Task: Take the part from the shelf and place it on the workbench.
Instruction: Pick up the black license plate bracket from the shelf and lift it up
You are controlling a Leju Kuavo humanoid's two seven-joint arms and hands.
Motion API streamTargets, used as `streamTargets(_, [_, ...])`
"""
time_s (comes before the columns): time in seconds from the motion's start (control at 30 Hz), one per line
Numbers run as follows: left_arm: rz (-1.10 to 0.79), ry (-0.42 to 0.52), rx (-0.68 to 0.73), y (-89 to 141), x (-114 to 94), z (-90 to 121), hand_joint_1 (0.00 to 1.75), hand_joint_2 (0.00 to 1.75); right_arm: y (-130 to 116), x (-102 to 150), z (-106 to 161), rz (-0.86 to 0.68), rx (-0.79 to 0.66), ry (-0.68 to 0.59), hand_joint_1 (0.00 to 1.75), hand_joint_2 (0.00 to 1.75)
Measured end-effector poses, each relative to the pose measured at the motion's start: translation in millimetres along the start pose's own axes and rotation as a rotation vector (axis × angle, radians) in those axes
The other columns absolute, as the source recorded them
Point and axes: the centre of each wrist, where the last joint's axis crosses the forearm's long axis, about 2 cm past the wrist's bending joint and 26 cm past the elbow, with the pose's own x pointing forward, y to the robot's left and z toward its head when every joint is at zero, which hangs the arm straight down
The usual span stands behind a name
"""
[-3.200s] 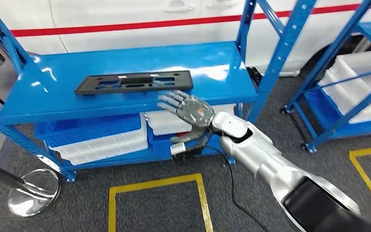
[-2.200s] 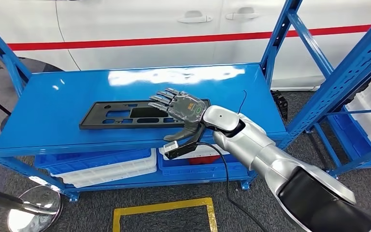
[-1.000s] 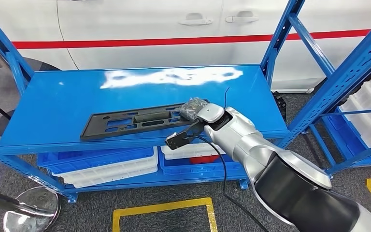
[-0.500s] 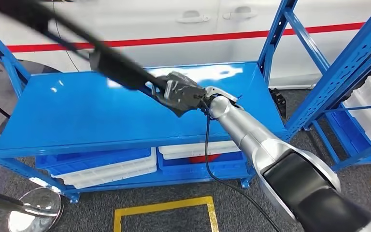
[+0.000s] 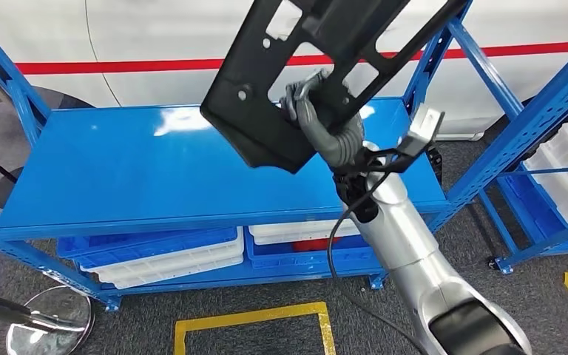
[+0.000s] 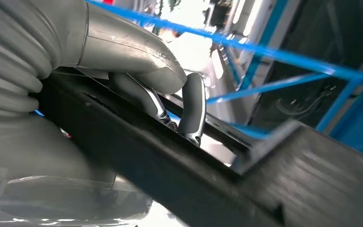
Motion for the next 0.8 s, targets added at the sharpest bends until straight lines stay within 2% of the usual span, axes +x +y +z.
streamTargets(0.17, [0.0, -0.058, 0.015, -5, 1, 0, 0.0, 1.75, 48, -10, 61, -0.06, -0.022, 0.029, 1.75, 1.75])
streamTargets(0.23, [0.002, -0.063, 0.01, -7, 1, 1, 0.0, 1.75, 66, -8, 78, -0.061, -0.026, 0.043, 1.75, 1.75])
streamTargets(0.37, [0.025, 0.015, -0.015, -12, 1, 1, 0.0, 1.75, 92, -3, 104, -0.036, -0.059, 0.098, 1.75, 1.75])
streamTargets(0.5, [0.057, 0.066, -0.052, -11, 1, 1, 0.0, 1.75, 106, 0, 112, -0.021, -0.089, 0.142, 1.75, 1.75])
streamTargets(0.8, [0.068, 0.083, -0.057, -10, 1, 1, 0.0, 1.75, 115, 5, 116, -0.04, -0.108, 0.147, 1.75, 1.75])
